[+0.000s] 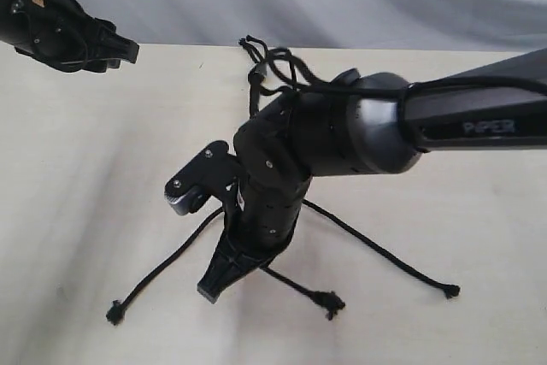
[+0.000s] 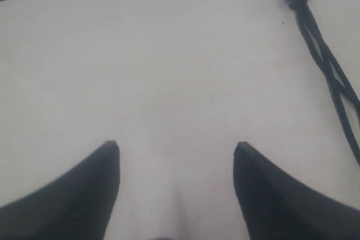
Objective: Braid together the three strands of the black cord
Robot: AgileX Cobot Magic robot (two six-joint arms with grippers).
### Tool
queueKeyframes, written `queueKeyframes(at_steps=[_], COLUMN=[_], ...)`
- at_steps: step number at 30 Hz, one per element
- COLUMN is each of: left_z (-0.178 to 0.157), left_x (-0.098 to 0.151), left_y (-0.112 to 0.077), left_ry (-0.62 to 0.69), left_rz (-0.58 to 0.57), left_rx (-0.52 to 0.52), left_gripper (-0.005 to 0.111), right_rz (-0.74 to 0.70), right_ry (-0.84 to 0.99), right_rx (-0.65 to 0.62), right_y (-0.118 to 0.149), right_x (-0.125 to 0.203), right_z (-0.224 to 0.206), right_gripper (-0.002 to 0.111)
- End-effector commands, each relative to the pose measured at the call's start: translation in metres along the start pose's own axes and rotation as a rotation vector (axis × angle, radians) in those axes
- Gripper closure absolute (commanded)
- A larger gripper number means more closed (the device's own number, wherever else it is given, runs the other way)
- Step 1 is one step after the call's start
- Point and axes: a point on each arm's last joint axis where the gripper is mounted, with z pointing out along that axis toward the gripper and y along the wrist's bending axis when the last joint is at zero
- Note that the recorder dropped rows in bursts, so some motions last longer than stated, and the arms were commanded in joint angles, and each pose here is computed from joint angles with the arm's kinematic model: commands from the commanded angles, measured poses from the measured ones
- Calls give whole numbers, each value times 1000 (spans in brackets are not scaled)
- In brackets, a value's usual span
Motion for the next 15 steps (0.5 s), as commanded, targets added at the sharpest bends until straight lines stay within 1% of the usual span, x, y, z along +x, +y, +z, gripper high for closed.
queueKeyframes(at_steps=[1,3,5,10,15], left_z=[-3,-3,-3,-3,-3], left_x=[0,0,1,1,1], left_y=[1,1,1,1,1], left_ry=[-8,-4,0,7,7], left_rz=[-2,-2,-2,-2,-2], left_rx=[0,-1,-2,-2,-2], left_gripper=[50,50,50,50,50], right_rz=[-265,-373,-424,-417,-428], right_ry=[-75,-58,-23,49,65], right_rx=[159,257,311,330,338], right_y=[-14,-25,-36,-68,-90], right_x=[-9,-9,-8,-1,5], right_z=[-33,-35,-27,8,33], right_gripper=[108,108,108,108,108])
